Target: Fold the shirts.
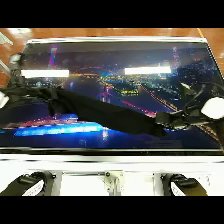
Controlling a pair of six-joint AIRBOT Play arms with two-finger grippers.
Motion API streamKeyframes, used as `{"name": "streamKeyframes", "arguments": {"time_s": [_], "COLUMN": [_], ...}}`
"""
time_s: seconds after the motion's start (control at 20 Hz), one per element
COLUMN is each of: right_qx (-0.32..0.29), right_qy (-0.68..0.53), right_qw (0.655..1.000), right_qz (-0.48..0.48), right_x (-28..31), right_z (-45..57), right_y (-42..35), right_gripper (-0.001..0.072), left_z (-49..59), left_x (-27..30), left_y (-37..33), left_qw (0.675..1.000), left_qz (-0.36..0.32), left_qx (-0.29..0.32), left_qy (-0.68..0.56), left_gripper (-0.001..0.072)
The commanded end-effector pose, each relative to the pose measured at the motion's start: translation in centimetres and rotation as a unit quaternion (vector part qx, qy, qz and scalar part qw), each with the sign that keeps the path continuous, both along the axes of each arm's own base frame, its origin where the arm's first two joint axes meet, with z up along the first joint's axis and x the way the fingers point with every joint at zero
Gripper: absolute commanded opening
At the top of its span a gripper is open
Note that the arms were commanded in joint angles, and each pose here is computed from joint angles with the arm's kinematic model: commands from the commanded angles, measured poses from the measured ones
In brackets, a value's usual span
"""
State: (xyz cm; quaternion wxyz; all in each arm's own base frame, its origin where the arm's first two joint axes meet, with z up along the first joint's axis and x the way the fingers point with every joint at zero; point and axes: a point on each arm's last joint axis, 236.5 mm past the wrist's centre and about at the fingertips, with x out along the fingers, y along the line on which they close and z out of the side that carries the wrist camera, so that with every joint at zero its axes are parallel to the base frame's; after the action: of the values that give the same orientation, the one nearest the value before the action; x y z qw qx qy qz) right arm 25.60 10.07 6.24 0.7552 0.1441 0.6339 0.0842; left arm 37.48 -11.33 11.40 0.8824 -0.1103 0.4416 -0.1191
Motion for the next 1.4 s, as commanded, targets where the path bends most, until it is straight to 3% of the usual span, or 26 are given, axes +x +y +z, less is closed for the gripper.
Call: {"name": "streamKeyframes", "arguments": {"time_s": [0.0,0.15,0.45,0.65,0.7,0.75,0.8,0.85,1.1,1.35], "right_qx": [0.014,0.012,0.041,0.075,0.079,0.079,0.078,0.078,0.072,0.069], "right_qy": [0.016,0.026,-0.096,-0.159,-0.158,-0.155,-0.150,-0.143,-0.129,-0.131], "right_qw": [0.999,0.999,0.989,0.972,0.972,0.973,0.974,0.975,0.980,0.981], "right_qz": [-0.030,-0.035,-0.104,-0.154,-0.156,-0.154,-0.152,-0.149,-0.133,-0.127], "right_x": [3.1,5.3,13.0,16.3,16.3,16.2,16.0,15.7,14.9,14.8], "right_z": [-4.9,-8.1,-8.3,-6.3,-6.2,-6.3,-6.4,-6.6,-7.1,-7.1], "right_y": [0.8,1.0,1.2,1.3,1.4,1.5,1.6,1.7,1.8,1.8], "right_gripper": [0.0065,0.0065,0.0065,0.0065,0.0065,0.0065,0.0065,0.0065,0.0066,0.0066], "left_z": [-8.2,-11.8,-6.8,-12.4,-13.9,-15.0,-15.6,-15.9,-13.8,-16.9], "left_x": [2.5,5.1,13.5,11.9,10.6,9.2,8.1,6.9,3.0,0.2], "left_y": [-1.8,-3.9,-4.2,-5.3,-5.7,-5.8,-5.6,-4.6,3.2,2.8], "left_qw": [0.996,0.993,0.997,0.995,0.992,0.988,0.983,0.978,0.958,0.944], "left_qz": [-0.010,-0.022,0.012,0.000,-0.010,-0.022,-0.029,-0.032,0.004,0.013], "left_qx": [-0.015,-0.049,-0.076,-0.082,-0.085,-0.082,-0.081,-0.080,-0.096,-0.101], "left_qy": [0.089,0.107,-0.033,0.059,0.096,0.131,0.159,0.188,0.270,0.313], "left_gripper": [0.0038,0.0038,0.0038,0.0059,0.0219,0.0462,0.0575,0.0611,0.0609,0.0611]}}
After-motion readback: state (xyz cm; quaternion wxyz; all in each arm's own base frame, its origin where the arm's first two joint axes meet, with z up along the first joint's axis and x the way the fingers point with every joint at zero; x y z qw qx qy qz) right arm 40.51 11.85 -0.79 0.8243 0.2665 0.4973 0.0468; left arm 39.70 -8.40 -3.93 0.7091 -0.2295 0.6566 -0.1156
